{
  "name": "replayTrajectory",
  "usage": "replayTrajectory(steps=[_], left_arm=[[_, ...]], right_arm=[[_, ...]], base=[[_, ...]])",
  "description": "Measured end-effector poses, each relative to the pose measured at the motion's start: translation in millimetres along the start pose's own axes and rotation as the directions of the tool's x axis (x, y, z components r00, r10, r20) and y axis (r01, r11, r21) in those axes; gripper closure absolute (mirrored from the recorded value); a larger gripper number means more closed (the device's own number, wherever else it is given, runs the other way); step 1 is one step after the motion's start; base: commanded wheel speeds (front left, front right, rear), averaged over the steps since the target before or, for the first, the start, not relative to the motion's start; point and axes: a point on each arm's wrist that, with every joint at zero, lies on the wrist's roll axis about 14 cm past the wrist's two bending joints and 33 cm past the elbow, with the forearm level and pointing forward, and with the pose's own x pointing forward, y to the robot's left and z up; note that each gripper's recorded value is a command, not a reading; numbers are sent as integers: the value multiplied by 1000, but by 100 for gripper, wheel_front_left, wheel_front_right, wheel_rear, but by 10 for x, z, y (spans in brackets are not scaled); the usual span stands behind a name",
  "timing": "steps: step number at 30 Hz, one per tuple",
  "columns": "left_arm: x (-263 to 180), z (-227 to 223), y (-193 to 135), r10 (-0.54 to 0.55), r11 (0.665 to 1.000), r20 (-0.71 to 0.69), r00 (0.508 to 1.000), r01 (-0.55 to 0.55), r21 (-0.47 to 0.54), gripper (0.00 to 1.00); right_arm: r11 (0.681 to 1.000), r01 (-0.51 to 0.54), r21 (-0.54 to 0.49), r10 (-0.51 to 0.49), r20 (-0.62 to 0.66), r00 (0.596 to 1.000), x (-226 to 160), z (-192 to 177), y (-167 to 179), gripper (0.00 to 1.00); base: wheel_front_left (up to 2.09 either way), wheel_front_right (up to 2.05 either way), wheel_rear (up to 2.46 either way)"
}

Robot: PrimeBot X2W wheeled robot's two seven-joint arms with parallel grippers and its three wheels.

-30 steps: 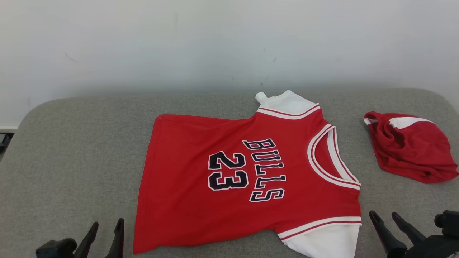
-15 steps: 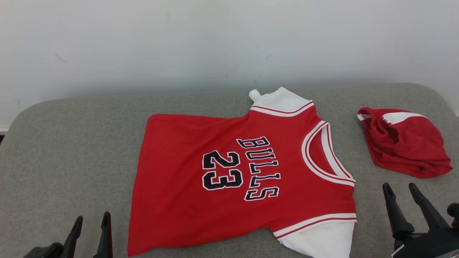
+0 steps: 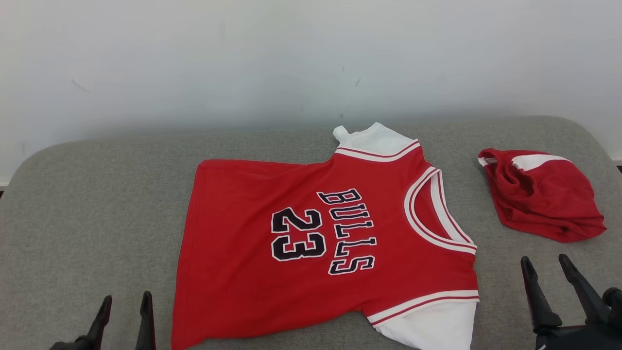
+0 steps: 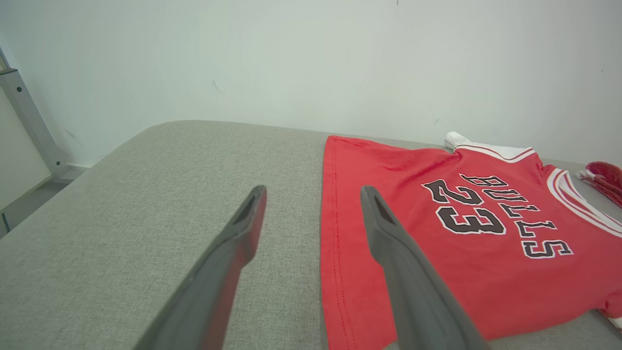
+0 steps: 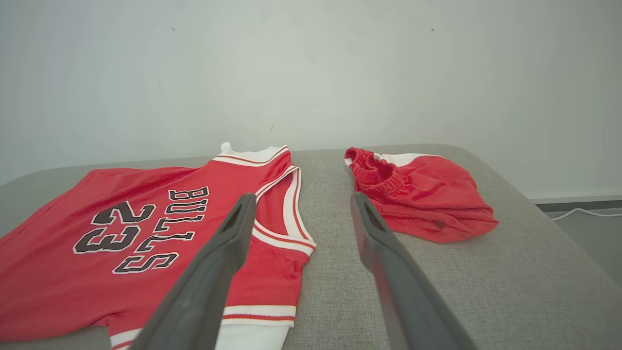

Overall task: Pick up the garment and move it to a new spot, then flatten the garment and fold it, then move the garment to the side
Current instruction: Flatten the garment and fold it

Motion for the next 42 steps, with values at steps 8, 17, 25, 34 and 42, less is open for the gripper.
replayTrajectory(steps=[8, 17, 25, 34, 42], left_arm=[[-39, -10, -57, -19, 997, -17, 1000, 20, 69, 0], [-39, -17, -63, -2, 999, -41, 999, 5, 53, 0], [-53, -19, -85, -2, 999, -53, 999, 5, 49, 0], [-38, 36, -63, 6, 998, -48, 999, -3, 68, 0], [-36, 62, -75, 9, 998, -44, 999, -6, 65, 0]], right_arm=[[1000, -16, -26, 15, -16, 1000, -5, -31, 51, 0], [1000, -14, -26, 13, -33, 999, -11, -71, 55, 0], [999, -6, -31, 5, -28, 1000, -20, -60, 35, 0], [999, 0, -34, -1, -35, 999, -37, -75, 27, 0], [999, 6, -39, -7, -43, 999, -60, -101, 9, 0]], base=[[0, 0, 0], [0, 0, 0], [0, 0, 0], [0, 0, 0], [0, 0, 0]])
